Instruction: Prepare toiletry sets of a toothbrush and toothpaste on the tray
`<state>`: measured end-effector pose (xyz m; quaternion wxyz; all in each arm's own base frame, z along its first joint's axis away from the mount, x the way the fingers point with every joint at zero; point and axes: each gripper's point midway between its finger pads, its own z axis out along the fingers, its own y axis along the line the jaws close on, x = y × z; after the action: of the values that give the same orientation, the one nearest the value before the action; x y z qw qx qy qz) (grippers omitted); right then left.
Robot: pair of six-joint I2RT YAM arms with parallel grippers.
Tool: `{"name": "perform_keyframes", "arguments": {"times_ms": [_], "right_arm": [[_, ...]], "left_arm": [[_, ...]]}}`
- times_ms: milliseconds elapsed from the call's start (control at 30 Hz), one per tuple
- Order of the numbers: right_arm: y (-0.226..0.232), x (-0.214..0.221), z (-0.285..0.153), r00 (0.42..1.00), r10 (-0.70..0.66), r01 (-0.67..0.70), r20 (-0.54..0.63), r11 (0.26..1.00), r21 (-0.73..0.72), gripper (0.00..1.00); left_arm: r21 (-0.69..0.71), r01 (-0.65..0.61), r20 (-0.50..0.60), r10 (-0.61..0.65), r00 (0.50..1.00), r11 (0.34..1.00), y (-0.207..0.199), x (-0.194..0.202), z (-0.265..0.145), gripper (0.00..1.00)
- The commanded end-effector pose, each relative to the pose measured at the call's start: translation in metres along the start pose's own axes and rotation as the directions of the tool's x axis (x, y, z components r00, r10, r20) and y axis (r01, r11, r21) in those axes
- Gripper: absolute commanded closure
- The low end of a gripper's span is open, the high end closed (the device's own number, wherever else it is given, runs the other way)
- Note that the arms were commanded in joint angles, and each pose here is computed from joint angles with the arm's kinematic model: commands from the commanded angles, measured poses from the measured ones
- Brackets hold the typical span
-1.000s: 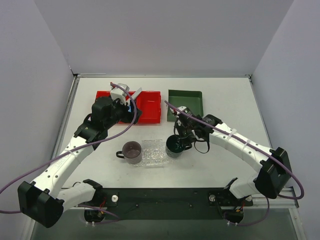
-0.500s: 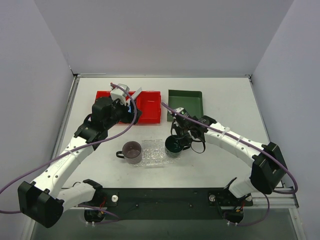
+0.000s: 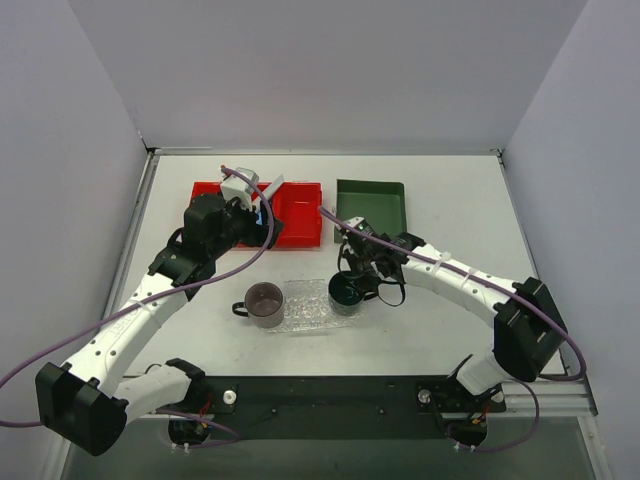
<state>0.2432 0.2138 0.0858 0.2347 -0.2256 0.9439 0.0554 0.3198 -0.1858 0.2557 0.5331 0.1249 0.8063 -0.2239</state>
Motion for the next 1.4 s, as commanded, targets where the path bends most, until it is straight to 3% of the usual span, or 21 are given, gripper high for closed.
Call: {"name": "perform_keyframes", "arguments": {"times_ms": [0, 1333, 1367], "right_arm": [[0.005, -0.005, 0.005, 1.000, -0.009, 0.009, 0.023, 1.000, -0.001, 1.00], [0.000, 0.012, 0.019, 1.000, -0.010, 0.012, -0.027, 0.999, 0.043, 1.00], [-0.001, 0.011, 0.019, 1.000, -0.009, 0.010, -0.024, 0.999, 0.046, 0.96]], "left_arm": [[0.006, -0.022, 0.077, 0.021, 0.997, 1.000, -0.002, -0.021, -0.003, 0.22], [-0.003, -0.019, 0.063, 0.019, 0.998, 1.000, 0.001, -0.017, 0.000, 0.22], [-0.005, -0.017, 0.060, 0.017, 0.998, 1.000, 0.001, -0.016, 0.000, 0.22]]}}
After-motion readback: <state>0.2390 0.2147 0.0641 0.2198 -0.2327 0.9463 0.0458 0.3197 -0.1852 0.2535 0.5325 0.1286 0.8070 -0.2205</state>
